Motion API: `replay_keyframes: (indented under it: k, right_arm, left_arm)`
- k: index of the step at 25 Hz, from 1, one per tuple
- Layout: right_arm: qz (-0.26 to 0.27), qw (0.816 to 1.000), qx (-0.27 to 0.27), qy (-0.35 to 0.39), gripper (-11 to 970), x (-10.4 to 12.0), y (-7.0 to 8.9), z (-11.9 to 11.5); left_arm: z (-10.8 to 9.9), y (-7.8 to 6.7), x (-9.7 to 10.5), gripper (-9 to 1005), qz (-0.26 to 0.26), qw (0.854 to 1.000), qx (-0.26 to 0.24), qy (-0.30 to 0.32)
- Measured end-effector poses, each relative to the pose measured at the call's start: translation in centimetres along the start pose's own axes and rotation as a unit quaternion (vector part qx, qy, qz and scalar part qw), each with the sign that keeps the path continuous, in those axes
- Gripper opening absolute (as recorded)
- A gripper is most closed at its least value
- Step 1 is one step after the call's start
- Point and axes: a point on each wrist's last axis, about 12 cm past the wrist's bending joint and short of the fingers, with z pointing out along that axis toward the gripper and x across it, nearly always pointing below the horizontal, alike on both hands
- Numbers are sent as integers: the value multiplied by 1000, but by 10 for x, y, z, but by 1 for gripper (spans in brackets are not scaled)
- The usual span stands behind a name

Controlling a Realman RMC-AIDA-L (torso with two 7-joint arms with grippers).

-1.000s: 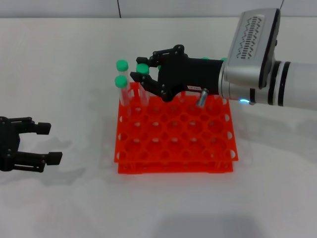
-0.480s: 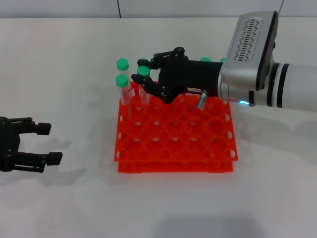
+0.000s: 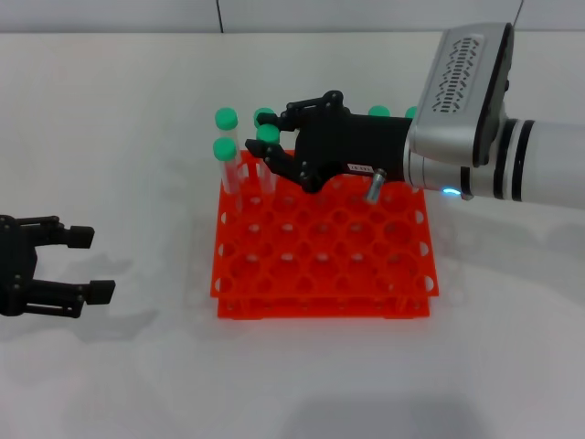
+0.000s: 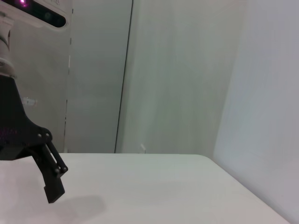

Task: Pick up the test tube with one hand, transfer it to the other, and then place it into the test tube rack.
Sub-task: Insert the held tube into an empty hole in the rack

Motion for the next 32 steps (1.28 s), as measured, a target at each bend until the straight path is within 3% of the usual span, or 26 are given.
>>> replay_keyframes:
  k: [32]
  right_arm:
    - [3, 1000, 0, 1, 272, -1, 0, 1]
  left_arm:
    - [1, 0, 0, 888, 0, 1000, -1, -1]
